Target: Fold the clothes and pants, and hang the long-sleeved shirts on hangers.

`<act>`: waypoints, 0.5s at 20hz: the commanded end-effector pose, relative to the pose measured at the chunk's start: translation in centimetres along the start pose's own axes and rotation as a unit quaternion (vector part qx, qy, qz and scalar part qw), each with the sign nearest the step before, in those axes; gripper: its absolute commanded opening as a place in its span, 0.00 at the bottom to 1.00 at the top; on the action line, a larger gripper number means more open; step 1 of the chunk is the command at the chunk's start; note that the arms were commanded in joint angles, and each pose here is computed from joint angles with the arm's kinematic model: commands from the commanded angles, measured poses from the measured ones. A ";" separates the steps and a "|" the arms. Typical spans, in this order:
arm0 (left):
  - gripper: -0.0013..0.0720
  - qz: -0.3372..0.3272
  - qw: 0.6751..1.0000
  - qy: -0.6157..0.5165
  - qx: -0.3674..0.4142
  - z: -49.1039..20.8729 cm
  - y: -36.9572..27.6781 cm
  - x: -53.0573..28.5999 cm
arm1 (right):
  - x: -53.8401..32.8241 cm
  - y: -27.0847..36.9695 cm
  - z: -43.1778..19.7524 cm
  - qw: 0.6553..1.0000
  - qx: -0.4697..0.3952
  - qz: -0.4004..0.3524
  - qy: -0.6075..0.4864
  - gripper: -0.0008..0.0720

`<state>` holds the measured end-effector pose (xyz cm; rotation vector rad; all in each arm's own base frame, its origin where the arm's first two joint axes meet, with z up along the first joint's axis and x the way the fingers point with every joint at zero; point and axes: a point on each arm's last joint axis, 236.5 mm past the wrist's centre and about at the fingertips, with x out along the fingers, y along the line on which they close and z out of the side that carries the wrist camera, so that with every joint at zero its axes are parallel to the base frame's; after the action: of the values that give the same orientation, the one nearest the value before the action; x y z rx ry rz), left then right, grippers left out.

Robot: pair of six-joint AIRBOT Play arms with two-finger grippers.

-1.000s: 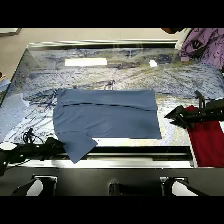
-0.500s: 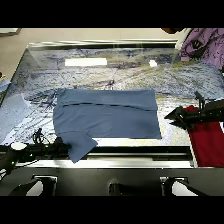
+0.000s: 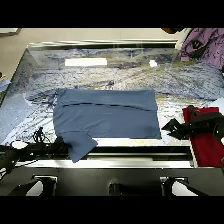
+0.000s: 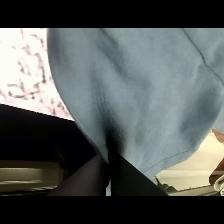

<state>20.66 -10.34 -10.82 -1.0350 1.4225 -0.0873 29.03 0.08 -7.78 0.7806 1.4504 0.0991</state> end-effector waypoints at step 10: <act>0.04 -0.003 1.000 0.004 0.011 -0.2 -0.2 0.0 | 3.8 0.4 -2.1 0.997 0.032 0.061 0.044 0.48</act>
<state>20.60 -10.50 -10.67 -1.0235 1.4232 -0.1091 28.01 2.82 -10.39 0.9112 1.4872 0.1696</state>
